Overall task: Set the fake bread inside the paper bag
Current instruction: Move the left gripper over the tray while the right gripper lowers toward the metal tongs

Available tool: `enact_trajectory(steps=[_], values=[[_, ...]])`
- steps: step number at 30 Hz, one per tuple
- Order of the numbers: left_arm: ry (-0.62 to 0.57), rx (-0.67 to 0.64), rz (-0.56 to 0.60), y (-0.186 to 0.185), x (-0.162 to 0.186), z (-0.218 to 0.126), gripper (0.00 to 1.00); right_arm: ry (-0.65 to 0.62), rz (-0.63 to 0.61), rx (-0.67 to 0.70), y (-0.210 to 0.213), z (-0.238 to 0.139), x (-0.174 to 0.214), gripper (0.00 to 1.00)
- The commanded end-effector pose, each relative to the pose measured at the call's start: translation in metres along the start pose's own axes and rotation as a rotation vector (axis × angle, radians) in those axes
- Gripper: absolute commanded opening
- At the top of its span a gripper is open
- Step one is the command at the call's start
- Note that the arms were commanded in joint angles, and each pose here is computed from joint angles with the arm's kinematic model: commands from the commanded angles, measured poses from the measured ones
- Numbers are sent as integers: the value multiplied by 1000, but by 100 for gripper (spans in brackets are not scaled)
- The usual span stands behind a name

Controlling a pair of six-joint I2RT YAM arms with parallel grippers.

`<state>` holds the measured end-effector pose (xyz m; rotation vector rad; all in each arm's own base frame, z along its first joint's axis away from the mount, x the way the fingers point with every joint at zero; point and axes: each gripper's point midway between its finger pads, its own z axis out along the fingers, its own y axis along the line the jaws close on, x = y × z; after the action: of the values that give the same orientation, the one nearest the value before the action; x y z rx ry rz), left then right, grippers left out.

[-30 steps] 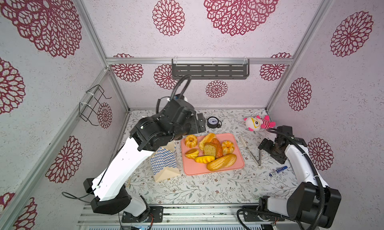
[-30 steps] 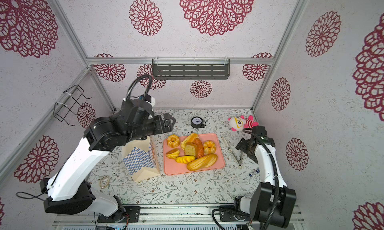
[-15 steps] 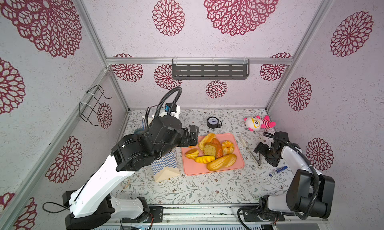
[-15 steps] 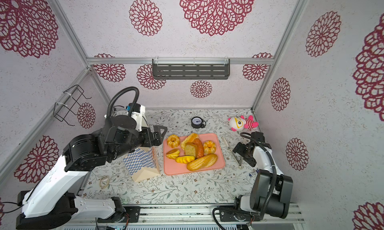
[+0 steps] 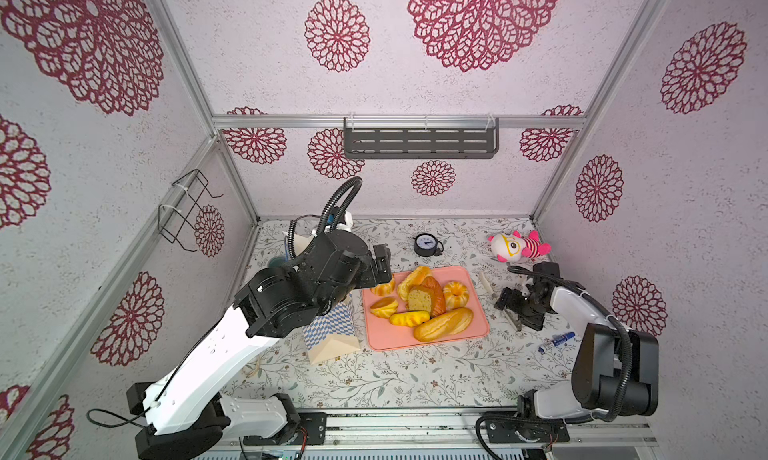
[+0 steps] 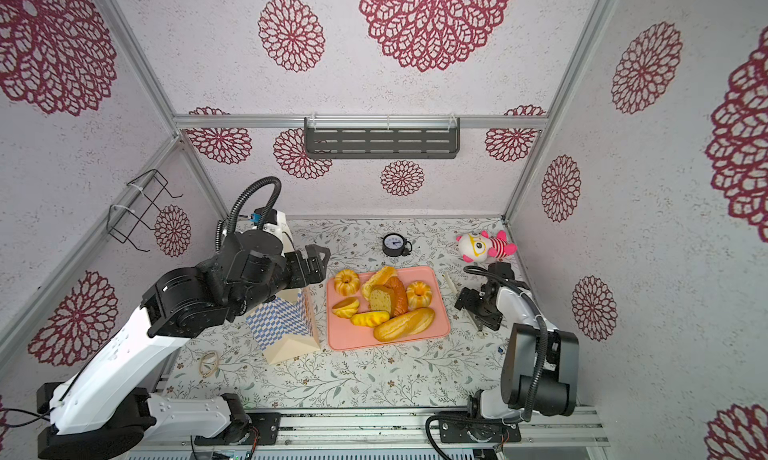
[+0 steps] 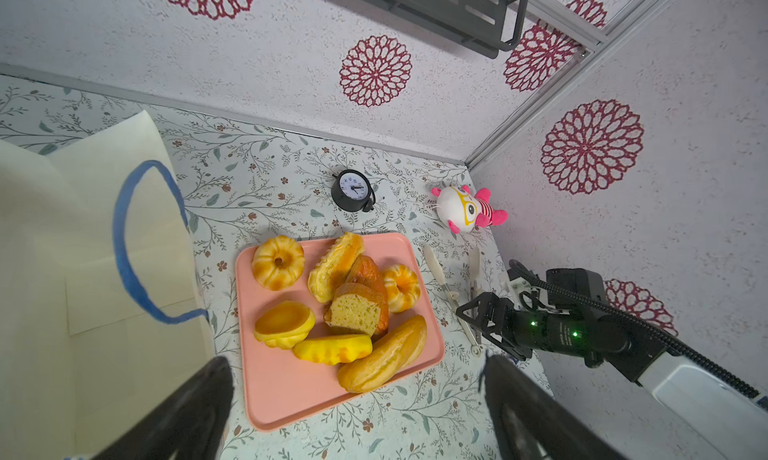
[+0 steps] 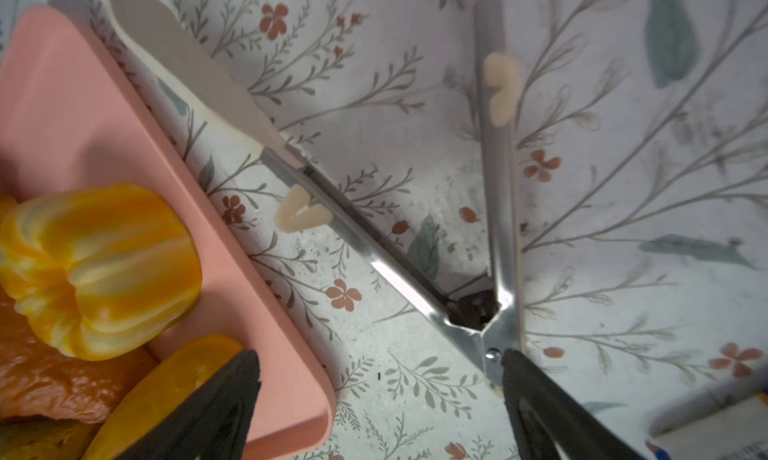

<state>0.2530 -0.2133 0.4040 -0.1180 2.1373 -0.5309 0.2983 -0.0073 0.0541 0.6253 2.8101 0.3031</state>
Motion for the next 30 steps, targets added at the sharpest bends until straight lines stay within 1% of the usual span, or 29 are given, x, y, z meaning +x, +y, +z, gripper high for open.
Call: enact_trajectory(steps=[1,5,7,11,15,22,27,30], values=[[-14,8,-46,-3,-4,8,97,11,-20,39,-1,1,6,92],[61,52,-22,-21,10,24,97,2,-44,45,6,-4,7,91],[96,71,-10,-30,17,32,97,-22,-51,70,3,-13,4,91],[131,100,10,-41,27,43,97,-35,-62,139,-9,-22,-4,98],[164,113,45,-50,33,49,98,-9,-66,163,-17,-12,-9,99],[178,107,56,-50,34,47,98,48,-67,113,-12,18,-10,98],[169,85,44,-43,33,44,97,45,-66,35,5,21,-11,98],[162,77,36,-40,33,44,97,51,-99,50,14,21,-9,96]])
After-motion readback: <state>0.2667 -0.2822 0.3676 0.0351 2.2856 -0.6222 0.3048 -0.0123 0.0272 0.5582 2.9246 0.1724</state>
